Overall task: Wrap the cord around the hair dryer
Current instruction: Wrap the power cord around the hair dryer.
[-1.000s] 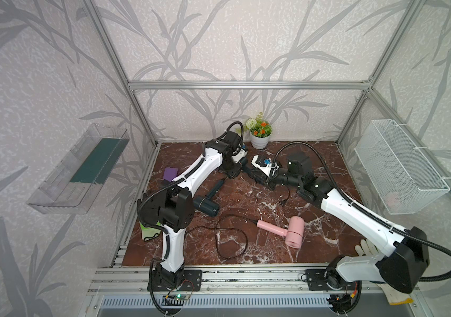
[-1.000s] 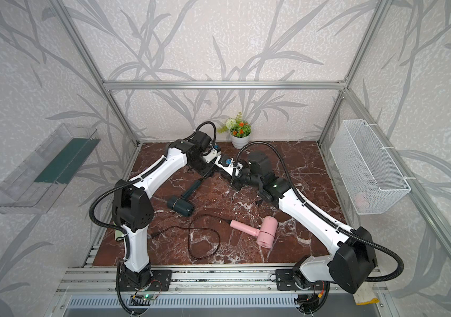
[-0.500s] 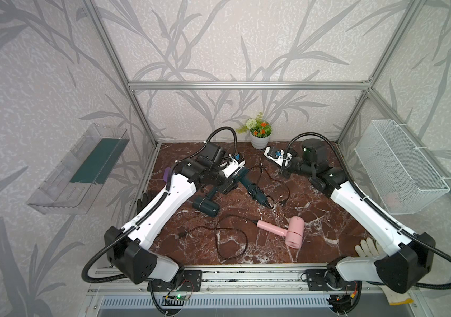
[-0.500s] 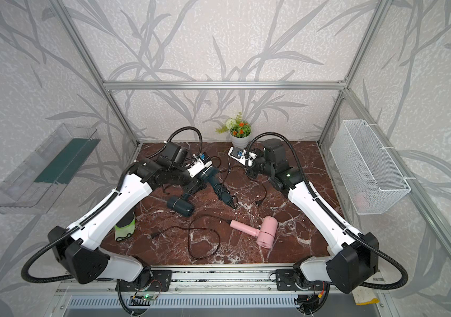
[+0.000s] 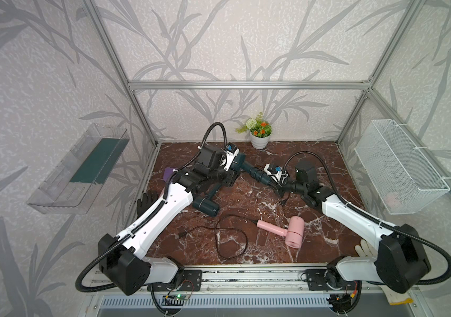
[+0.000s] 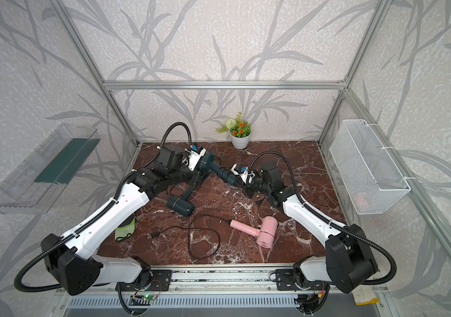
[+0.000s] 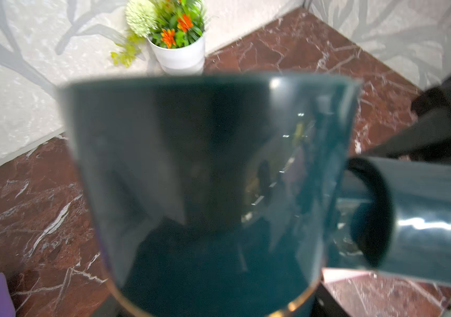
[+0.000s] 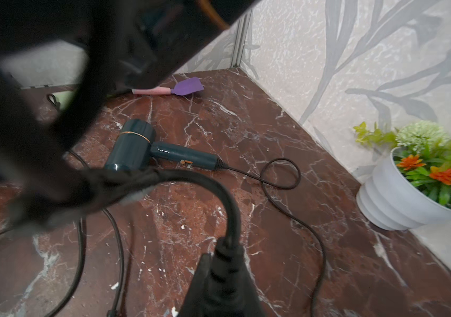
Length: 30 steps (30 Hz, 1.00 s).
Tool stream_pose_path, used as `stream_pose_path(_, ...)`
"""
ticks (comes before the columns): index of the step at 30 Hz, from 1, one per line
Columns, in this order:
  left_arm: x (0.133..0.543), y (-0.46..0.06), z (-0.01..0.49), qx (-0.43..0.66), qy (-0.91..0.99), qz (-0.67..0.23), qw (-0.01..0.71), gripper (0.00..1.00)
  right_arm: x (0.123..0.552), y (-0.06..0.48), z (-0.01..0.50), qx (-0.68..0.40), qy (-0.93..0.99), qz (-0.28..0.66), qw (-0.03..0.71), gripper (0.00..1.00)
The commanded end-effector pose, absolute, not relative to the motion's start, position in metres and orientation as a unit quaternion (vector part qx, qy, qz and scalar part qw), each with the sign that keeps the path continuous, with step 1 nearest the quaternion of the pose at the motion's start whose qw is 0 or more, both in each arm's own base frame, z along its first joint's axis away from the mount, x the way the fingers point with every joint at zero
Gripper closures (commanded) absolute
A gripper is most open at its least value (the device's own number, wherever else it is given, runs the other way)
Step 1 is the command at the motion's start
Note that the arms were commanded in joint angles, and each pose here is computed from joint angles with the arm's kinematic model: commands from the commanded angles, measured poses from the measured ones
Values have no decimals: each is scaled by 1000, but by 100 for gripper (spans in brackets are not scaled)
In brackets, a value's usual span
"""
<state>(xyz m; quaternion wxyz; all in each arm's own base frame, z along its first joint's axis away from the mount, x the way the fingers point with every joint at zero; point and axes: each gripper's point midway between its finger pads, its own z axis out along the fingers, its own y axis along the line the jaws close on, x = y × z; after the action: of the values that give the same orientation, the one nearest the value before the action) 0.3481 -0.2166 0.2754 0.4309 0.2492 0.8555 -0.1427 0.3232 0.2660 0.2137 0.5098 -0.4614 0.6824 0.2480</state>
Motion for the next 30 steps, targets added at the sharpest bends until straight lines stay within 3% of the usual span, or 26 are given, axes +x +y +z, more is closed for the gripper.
stream_pose_path(1,383,-216,308,143,833,-163,508,100,316,282,243,-429,647,306,552,100)
stream_pose_path(9,414,-197,277,32,845,-113,522,100,308,294,249,-387,639,336,574,100)
stream_pose_path(19,414,-181,273,-17,834,-107,541,100,315,281,240,-308,652,378,581,100)
stream_pose_path(30,433,-168,255,-60,844,-32,531,100,282,313,236,-389,671,315,547,100)
